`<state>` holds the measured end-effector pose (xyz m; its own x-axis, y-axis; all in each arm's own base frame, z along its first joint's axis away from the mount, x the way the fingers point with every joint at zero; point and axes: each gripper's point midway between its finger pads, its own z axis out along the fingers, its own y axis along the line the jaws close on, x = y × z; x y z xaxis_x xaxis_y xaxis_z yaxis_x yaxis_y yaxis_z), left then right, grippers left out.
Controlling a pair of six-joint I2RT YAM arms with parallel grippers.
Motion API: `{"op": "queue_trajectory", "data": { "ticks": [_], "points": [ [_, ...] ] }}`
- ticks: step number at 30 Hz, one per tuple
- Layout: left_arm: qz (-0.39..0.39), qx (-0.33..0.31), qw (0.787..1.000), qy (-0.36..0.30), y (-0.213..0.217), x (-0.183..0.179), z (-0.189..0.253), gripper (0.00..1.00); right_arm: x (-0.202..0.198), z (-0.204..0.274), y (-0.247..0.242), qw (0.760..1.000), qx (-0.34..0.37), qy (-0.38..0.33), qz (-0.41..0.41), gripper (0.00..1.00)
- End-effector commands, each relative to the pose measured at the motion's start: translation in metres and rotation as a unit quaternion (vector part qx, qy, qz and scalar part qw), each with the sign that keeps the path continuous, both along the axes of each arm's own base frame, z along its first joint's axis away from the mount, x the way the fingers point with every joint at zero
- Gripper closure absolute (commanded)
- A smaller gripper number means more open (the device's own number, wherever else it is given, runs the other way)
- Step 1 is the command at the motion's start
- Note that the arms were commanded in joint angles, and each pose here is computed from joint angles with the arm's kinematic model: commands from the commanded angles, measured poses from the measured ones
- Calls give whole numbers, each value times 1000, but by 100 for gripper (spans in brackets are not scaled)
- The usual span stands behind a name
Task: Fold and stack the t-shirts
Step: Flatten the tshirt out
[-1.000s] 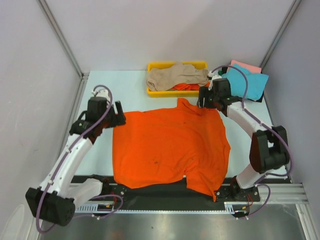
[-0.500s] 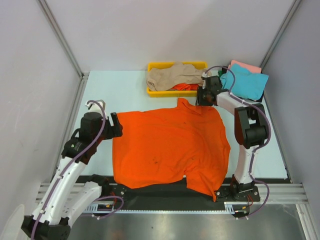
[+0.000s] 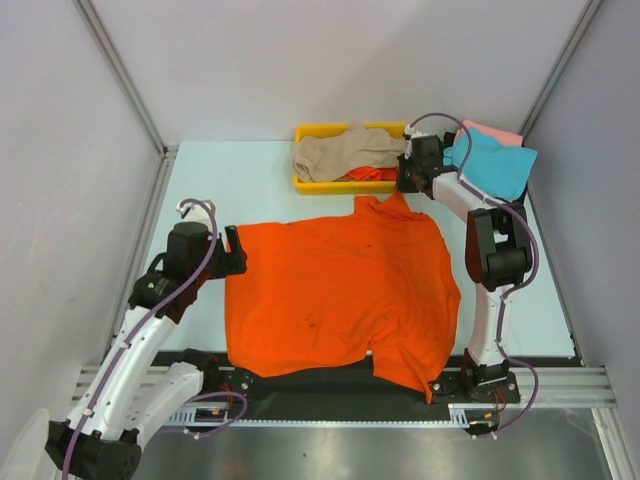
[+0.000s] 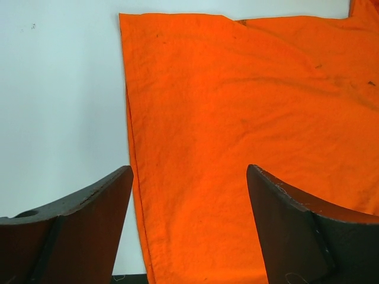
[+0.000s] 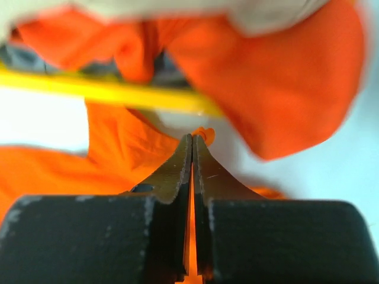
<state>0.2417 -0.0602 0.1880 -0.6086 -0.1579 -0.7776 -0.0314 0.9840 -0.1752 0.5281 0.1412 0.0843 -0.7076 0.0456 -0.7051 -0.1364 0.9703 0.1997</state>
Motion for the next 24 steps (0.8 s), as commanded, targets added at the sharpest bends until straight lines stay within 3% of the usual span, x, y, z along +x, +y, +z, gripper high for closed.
{"op": "queue_trajectory", "data": {
  "ticks": [1,3,4,7,10,14,15,17,19,24],
  "points": [
    [-4,2,1000,-15,-1,5,6,17,34,58,-12,993,-38,-112,-18,100],
    [-1,2,1000,-15,-1,5,6,17,38,63,-13,990,-51,-127,-17,98],
    [0,3,1000,-14,0,5,6,17,36,59,-18,989,-70,-123,-33,92],
    [6,5,1000,-14,2,6,6,17,25,55,-30,986,-92,-120,-63,27],
    [17,9,1000,-13,5,5,6,18,11,61,-49,980,-114,-119,-109,21],
    [48,11,999,4,13,-4,7,20,-19,82,-67,979,-92,-115,-142,21],
    [47,9,999,8,11,-7,9,21,-31,105,-67,978,-76,-132,-144,21],
    [46,-10,999,27,3,-15,10,21,-65,90,-68,982,-58,-98,-150,21],
    [29,-17,998,45,-11,-24,5,21,-95,110,-63,982,-14,-110,-152,21],
    [-12,-20,991,128,-60,-59,-38,21,-190,60,-41,990,38,-44,-126,20]
  ]
}}
